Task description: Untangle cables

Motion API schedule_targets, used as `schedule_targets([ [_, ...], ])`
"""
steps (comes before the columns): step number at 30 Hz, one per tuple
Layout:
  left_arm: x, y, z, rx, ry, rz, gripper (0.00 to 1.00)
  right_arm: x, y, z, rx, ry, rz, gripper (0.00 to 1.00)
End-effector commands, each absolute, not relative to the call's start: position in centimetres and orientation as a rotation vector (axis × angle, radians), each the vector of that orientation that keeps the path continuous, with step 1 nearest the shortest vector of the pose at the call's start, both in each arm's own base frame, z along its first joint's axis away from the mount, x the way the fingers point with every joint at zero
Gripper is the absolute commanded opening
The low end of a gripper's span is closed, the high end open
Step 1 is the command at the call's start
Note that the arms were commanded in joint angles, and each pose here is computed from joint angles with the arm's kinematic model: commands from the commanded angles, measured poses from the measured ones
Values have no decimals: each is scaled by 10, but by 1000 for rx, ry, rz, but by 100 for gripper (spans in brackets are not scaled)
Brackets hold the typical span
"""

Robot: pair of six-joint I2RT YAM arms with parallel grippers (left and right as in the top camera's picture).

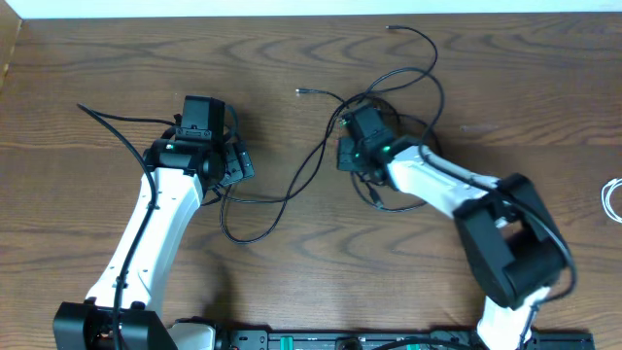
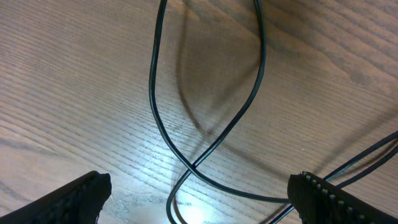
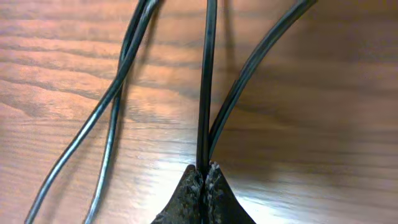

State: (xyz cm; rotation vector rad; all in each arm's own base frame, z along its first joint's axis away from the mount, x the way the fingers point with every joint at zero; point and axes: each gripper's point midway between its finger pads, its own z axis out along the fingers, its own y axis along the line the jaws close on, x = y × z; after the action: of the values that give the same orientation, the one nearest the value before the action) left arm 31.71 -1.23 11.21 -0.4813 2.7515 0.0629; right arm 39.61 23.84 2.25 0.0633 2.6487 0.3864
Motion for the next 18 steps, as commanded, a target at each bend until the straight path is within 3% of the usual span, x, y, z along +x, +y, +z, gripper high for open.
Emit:
schedule_targets([
  [1,321,-12,116,-500,2738,58,96,412,214,95,-55,2494,369,1],
  [10,321,-12,115,-501,2738,57,96,412,117,238,13,2196,299,1],
  [18,321,-17,115,-495,2747,18,96,401,-17,308,243,1986,17,1],
])
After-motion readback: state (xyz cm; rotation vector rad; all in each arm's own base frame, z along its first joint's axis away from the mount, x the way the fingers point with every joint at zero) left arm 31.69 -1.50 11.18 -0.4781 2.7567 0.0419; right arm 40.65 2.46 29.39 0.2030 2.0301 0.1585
